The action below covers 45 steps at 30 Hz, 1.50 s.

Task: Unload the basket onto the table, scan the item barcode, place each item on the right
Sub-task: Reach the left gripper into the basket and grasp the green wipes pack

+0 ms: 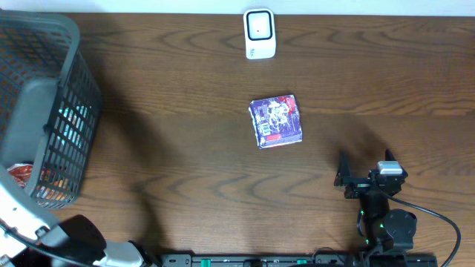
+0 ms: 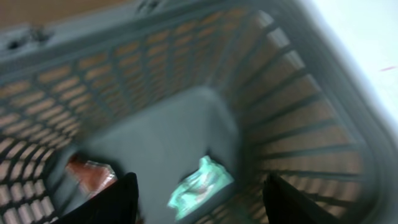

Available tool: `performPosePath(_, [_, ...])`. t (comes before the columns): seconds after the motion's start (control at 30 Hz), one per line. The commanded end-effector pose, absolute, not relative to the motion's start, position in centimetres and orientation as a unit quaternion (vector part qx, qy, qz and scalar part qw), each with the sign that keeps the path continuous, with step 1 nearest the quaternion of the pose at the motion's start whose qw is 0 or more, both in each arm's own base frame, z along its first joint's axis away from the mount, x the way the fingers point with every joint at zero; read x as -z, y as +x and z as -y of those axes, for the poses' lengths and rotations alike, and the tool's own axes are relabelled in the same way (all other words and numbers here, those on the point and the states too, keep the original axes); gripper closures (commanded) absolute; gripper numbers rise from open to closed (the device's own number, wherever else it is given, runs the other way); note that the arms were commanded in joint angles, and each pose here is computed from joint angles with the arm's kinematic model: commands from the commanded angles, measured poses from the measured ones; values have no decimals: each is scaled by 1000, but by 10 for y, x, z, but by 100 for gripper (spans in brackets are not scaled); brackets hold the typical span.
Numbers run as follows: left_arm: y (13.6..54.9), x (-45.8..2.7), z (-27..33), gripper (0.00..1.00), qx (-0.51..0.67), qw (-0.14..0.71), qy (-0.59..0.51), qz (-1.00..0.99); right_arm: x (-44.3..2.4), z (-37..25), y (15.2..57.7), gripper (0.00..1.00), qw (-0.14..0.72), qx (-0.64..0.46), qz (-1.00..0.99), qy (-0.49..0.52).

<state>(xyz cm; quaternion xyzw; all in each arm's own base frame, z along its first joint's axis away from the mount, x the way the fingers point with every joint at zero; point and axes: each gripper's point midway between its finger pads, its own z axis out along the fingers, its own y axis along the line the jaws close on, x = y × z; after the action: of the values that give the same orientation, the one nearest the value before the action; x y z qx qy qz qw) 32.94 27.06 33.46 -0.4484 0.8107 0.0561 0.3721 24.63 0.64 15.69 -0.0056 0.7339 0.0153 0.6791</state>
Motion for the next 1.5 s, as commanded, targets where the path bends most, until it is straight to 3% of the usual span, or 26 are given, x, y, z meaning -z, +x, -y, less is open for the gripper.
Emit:
performPosePath(0.0, [323,-290,-282,36,-66,304,-425,-850,-156,-4,246,1,680,-14,-733,1])
performPosePath(0.37, [343,-195,-263,36,28,179,-325,-928,-156,-4,246,1,680,-14,-733,1])
performPosePath(0.7, [352,-119,-251,36,87,91,-299,-946,-156,-4,246,1,680,-14,-733,1])
performPosePath(1.1, [366,-65,-229,36,104,33,-257,-960,-156,-4,246,1,680,-14,-733,1])
performPosePath(1.47, [351,-36,-237,36,73,-14,-261,-962,-156,-4,246,1,680,-14,-733,1])
